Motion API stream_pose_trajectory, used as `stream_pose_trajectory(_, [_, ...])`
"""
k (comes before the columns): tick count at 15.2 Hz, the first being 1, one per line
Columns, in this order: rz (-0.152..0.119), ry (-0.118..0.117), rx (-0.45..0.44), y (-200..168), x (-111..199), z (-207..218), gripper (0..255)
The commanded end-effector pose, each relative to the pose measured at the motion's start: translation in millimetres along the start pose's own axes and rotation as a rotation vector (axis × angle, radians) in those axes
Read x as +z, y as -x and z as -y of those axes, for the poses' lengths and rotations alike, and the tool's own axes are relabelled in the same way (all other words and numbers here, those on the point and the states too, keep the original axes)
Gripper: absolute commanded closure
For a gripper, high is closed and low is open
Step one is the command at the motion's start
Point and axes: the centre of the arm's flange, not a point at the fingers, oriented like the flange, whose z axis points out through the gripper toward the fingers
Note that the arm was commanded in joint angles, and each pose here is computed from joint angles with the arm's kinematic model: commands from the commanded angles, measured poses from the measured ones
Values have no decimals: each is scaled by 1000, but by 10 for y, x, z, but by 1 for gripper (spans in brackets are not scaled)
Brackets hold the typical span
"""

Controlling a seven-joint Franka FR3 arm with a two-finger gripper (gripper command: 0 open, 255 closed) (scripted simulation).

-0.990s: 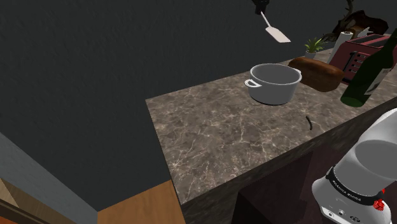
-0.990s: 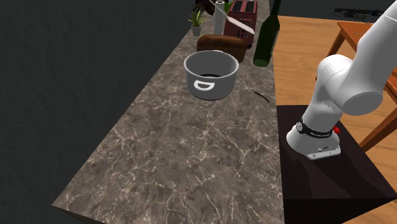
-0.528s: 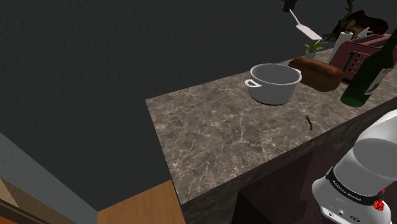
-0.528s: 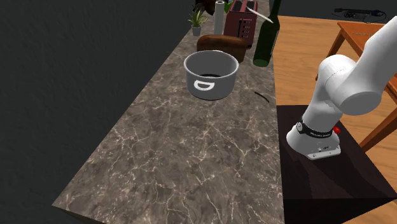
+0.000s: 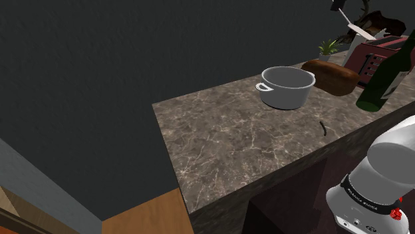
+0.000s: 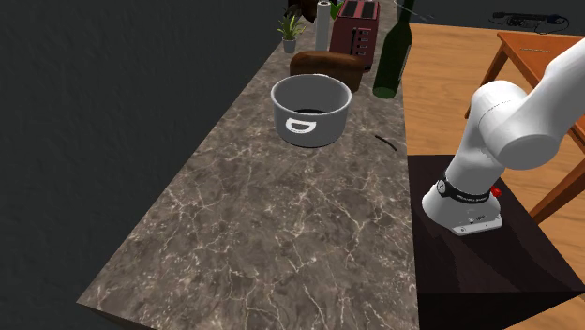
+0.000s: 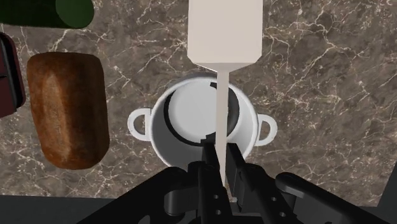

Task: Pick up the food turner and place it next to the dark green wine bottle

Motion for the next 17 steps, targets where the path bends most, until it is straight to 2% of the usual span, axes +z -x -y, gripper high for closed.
stream_pose_trajectory(1, [1, 0, -1, 160, 3, -217, 255])
stream_pose_trajectory(11, [1, 0, -1, 884, -47, -1441, 255])
stream_pose_trajectory(17, [1, 0, -1, 905, 269, -1441, 255])
